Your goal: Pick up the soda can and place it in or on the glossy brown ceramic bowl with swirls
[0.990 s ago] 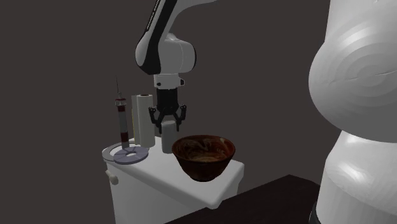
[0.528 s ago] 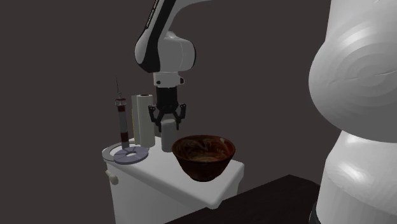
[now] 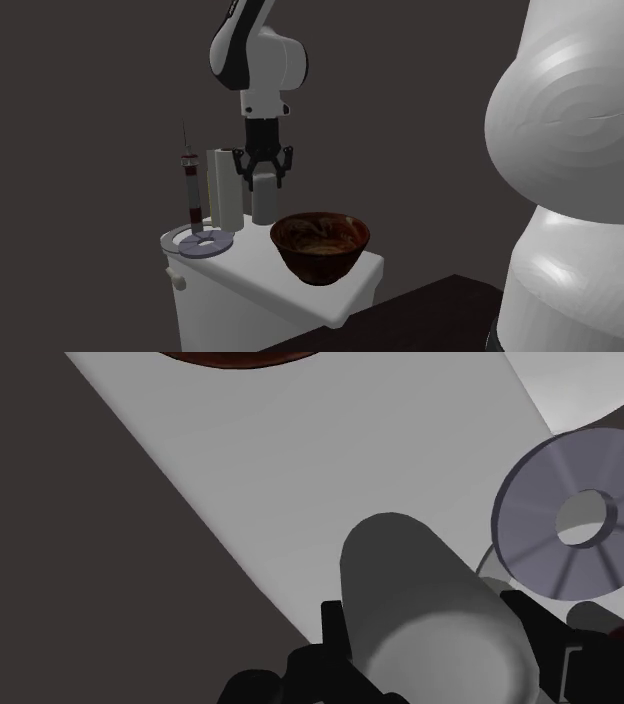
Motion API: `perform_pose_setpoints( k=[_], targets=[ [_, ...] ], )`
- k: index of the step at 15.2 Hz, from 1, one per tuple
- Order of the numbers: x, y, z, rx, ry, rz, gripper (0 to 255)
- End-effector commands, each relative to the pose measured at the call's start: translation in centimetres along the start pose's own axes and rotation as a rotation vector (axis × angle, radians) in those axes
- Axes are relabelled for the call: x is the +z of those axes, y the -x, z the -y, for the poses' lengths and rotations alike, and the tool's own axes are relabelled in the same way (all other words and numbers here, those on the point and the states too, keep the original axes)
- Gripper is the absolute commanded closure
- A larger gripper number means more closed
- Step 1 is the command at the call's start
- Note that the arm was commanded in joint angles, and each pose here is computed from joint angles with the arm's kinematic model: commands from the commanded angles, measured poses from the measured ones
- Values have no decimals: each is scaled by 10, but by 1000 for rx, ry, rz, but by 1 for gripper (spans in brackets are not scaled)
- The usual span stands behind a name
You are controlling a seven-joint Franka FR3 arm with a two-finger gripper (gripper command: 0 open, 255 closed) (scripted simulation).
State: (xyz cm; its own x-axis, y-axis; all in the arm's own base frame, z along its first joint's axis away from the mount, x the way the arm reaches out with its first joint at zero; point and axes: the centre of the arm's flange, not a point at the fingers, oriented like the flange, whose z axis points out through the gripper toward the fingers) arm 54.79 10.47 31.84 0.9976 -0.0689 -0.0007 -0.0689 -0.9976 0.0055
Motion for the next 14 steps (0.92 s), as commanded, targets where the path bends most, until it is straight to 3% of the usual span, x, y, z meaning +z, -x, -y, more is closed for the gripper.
perform_pose_setpoints(
  k=[1, 14],
  targets=[
    [-10, 0, 0, 0, 0, 0, 255],
    [-79, 0, 0, 0, 0, 0, 255]
  ],
)
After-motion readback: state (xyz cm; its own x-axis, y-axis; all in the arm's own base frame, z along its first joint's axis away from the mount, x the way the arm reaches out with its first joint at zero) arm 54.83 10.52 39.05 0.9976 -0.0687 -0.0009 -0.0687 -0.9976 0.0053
